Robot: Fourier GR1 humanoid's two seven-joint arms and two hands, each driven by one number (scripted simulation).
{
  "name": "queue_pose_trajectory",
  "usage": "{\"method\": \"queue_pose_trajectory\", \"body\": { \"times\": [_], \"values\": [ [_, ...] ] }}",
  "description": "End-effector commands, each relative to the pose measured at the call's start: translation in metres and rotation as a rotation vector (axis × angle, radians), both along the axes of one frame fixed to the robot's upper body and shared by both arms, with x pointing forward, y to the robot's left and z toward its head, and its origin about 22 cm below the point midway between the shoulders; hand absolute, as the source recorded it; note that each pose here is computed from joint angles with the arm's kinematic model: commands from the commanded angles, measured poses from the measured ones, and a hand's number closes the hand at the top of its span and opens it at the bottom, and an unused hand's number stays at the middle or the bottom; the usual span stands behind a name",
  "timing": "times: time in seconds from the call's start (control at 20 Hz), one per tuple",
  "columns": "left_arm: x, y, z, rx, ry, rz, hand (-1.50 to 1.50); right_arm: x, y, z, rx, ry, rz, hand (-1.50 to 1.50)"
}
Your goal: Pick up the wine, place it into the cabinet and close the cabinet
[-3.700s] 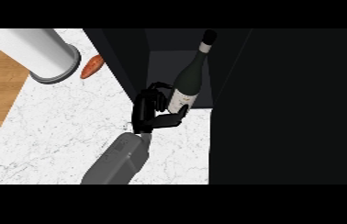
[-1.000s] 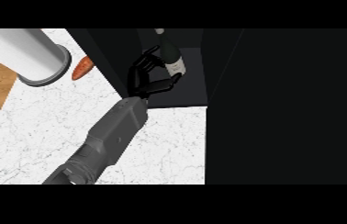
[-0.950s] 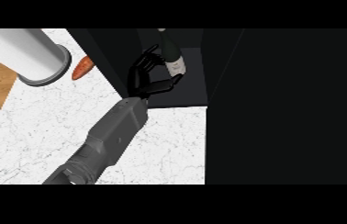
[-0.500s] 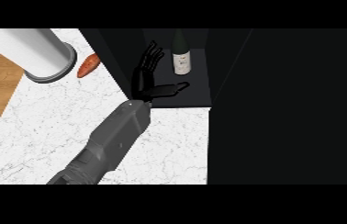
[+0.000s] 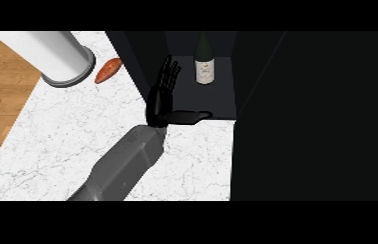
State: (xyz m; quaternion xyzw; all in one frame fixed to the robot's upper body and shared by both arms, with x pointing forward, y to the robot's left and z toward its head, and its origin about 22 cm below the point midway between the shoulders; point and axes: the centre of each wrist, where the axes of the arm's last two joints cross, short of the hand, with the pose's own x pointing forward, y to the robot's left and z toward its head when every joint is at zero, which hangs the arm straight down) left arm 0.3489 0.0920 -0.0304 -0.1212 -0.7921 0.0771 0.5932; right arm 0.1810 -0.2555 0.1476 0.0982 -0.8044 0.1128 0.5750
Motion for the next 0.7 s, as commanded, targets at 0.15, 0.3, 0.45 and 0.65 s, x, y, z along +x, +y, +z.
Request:
{"method": "queue_pose_trajectory", "body": {
  "times": [0.15,0.3,0.45,0.65],
  "values": [
    [-0.038,0.015,0.044,0.017,-0.026,-0.12,-1.5,-0.01,0.007,0.01,-0.002,-0.014,-0.004,-1.5],
    [-0.073,0.026,0.056,-0.004,-0.013,-0.122,-1.5,-0.012,0.019,0.013,0.024,-0.004,0.009,-1.5],
    [-0.108,0.03,0.068,-0.004,-0.032,-0.106,-1.5,-0.012,0.017,0.013,-0.001,-0.007,0.008,-1.5],
    [-0.135,0.034,0.088,-0.028,-0.036,-0.101,-1.5,-0.004,0.004,0.001,-0.002,-0.025,0.033,-1.5]
  ]
}}
